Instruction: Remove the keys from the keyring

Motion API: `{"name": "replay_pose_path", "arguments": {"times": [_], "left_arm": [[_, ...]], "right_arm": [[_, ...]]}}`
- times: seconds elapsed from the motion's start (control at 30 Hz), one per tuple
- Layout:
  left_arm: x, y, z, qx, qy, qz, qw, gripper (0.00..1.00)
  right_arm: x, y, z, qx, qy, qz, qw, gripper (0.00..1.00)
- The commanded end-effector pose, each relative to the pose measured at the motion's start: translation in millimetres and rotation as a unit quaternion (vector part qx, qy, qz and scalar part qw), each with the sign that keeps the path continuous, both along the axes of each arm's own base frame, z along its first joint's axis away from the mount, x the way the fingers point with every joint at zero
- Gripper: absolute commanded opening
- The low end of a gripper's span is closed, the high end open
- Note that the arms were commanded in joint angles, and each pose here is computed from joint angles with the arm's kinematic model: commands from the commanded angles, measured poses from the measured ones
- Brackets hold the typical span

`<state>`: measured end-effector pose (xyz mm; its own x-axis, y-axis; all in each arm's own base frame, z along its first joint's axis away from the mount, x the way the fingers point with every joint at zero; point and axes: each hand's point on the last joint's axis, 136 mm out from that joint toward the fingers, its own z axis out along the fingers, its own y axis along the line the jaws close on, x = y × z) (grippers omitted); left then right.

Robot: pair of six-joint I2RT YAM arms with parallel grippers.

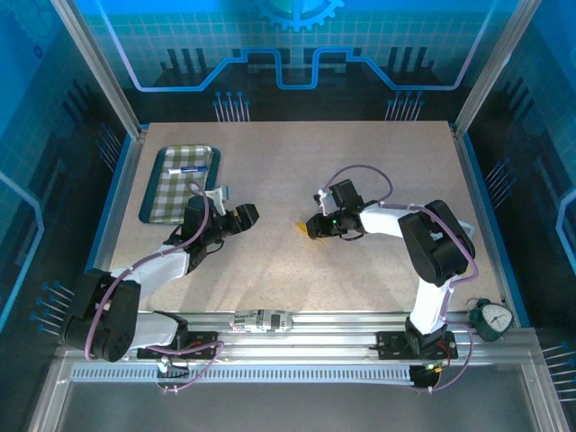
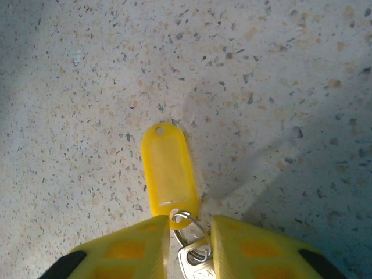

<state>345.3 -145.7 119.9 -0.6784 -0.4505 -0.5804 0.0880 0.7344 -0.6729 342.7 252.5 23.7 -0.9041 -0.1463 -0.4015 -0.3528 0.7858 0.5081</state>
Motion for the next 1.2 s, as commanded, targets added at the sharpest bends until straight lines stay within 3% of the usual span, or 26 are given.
{"name": "replay_pose_path", "arguments": {"times": [0.0, 0.63, 0.73, 0.83, 1.0, 1.17], "left_arm": [[-4, 0, -1, -0.003, -0.002, 0.005, 1.0, 0.75], [-6, 3, -1, 0.001, -0.005, 0.01, 1.0, 0.75], [-6, 3, 0, 0.0, -0.006, 0.01, 1.0, 0.75], [-7, 3, 0, 0.001, -0.006, 0.009, 1.0, 0.75], [-7, 3, 0, -0.001, -0.007, 0.01, 1.0, 0.75], [-8, 3, -1, -0.001, -0.006, 0.01, 1.0, 0.75]], "right_arm": [[-6, 9, 4, 0.01, 0.004, 0.018, 1.0, 0.23], [-23, 13, 8, -0.011, -0.015, 0.041, 0.999, 0.22], [-23, 7, 6, -0.027, -0.022, 0.036, 0.999, 0.3], [-22, 5, 7, -0.035, -0.028, 0.035, 0.998, 0.31], [-22, 3, 7, -0.043, -0.032, 0.037, 0.998, 0.22], [-25, 3, 8, -0.054, -0.037, 0.045, 0.997, 0.19]]}}
